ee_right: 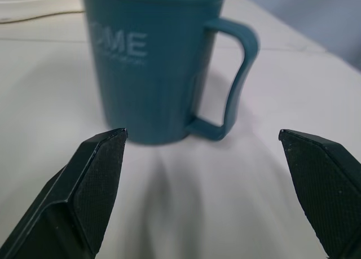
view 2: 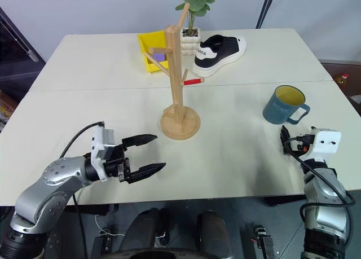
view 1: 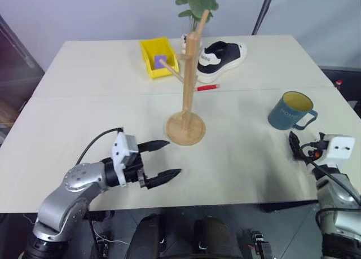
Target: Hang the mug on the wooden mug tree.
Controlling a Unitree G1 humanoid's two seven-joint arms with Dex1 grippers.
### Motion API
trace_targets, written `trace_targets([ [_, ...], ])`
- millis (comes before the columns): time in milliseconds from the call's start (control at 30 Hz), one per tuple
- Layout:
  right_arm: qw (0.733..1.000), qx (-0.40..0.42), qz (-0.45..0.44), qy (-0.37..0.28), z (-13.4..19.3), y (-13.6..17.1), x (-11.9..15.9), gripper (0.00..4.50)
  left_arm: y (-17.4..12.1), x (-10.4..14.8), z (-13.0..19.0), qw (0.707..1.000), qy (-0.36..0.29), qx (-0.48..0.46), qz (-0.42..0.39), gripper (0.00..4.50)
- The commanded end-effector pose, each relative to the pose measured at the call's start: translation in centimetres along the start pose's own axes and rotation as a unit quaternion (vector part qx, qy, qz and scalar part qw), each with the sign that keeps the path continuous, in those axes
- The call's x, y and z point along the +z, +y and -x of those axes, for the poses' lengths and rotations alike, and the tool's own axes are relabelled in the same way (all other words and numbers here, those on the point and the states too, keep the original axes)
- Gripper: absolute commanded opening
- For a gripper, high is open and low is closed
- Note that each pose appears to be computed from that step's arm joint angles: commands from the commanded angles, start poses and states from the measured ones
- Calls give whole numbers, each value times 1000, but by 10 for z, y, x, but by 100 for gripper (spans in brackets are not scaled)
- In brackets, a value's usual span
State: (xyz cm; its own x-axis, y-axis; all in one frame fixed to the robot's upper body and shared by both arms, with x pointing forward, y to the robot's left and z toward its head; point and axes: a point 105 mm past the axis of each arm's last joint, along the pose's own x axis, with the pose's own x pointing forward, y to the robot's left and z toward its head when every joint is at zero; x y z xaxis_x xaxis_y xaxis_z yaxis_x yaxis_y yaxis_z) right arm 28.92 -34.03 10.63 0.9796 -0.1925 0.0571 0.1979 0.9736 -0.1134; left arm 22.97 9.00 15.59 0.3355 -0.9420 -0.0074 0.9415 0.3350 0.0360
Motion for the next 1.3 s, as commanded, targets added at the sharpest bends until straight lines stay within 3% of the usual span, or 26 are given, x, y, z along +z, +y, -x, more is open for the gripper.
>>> trace_targets([
  [33, 999, -34, 13, -16, -7, -8, 7, 445, -9, 16, -10, 999, -17, -30, -23, 450],
  [633, 996, -87, 15, -9, -34, -28, -1, 445, -18, 19, -19, 998, -34, -49, -28, 450],
  [1233, 998, -66, 11, -10, -62, -24, -4, 445, -16, 19, -21, 998, -42, -46, -26, 450],
  [1300, 998, -58, 6, -13, -64, -22, -3, 394, -15, 19, -21, 998, -44, -45, -26, 450],
])
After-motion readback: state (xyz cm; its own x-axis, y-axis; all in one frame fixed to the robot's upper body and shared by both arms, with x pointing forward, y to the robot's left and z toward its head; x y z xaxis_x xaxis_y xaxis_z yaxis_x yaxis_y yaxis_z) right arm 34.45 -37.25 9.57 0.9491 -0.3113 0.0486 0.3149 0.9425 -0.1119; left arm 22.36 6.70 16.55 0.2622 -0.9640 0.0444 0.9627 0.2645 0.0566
